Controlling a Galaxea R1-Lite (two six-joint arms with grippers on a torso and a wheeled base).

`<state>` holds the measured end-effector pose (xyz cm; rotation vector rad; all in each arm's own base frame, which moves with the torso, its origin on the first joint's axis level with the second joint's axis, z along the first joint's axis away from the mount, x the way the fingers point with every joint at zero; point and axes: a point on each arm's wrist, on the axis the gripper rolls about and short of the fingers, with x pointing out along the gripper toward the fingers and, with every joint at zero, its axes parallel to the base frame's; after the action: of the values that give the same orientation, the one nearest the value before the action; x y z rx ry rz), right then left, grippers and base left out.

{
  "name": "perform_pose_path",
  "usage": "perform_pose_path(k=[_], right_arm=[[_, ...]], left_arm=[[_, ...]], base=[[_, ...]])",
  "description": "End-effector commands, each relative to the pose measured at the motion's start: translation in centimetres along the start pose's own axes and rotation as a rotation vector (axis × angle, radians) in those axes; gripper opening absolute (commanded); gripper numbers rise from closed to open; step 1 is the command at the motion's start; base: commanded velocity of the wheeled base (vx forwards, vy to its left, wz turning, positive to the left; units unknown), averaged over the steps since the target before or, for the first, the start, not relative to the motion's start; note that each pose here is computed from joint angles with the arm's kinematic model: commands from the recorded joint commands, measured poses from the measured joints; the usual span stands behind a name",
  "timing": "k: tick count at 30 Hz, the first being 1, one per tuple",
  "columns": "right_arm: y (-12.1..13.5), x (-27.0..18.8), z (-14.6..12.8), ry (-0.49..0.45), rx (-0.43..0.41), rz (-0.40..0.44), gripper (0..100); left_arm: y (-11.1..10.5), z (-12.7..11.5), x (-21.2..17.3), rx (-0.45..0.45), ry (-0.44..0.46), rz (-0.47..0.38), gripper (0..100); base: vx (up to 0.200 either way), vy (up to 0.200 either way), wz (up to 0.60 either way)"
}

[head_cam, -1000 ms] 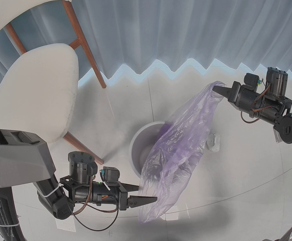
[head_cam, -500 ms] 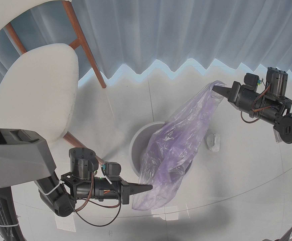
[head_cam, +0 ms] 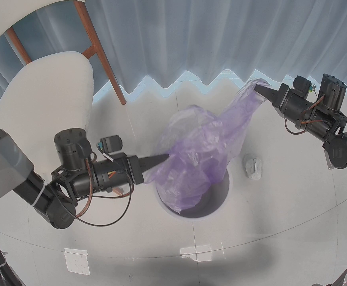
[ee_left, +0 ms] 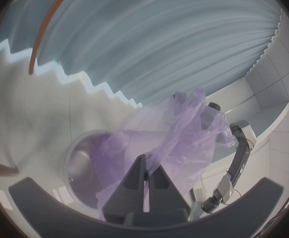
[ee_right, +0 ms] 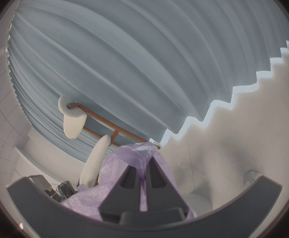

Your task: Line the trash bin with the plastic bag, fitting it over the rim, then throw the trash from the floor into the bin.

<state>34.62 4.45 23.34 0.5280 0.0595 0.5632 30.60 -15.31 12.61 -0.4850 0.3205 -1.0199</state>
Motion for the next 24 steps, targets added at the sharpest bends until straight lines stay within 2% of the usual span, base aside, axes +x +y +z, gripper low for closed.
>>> perform_pose_path(k=[1, 2, 5, 12, 17, 19, 21, 24], right_arm=[[-0.4, 0.9, 0.2, -0.027, 0.030, 0.017, 0], [-0.4, 1.1, 0.2, -0.048, 0.068, 0.036, 0], [-0.3, 1.4, 0.1, -0.069, 0.112, 0.059, 0], [-0.9, 1.9, -1.3, -0.027, 0.138, 0.045, 0], [-1.4, 2.5, -3.0, 0.022, 0.156, 0.036, 0], [-2.0, 3.1, -4.3, 0.053, 0.167, 0.025, 0], [-2.3, 3.4, -4.8, 0.066, 0.172, 0.019, 0], [-3.5, 4.2, -6.2, 0.100, 0.165, -0.003, 0]], left_arm=[[-1.6, 3.2, -0.6, 0.063, -0.106, -0.008, 0], [-2.1, 4.0, -0.8, 0.067, -0.132, 0.007, 0], [-3.4, 5.2, -1.5, 0.061, -0.148, 0.040, 0], [-5.5, 6.1, -3.3, 0.037, -0.079, 0.092, 0], [-5.3, 6.3, -3.3, 0.074, -0.078, 0.177, 0], [-5.0, 5.7, -2.9, 0.064, -0.056, 0.244, 0], [-4.7, 5.3, -2.7, 0.066, -0.031, 0.254, 0], [-3.0, 3.8, -1.6, 0.101, 0.021, 0.316, 0]], base=[[0.000, 0.000, 0.00], [0.000, 0.000, 0.00], [0.000, 0.000, 0.00], [0.000, 0.000, 0.00], [0.000, 0.000, 0.00], [0.000, 0.000, 0.00], [0.000, 0.000, 0.00], [0.000, 0.000, 0.00]])
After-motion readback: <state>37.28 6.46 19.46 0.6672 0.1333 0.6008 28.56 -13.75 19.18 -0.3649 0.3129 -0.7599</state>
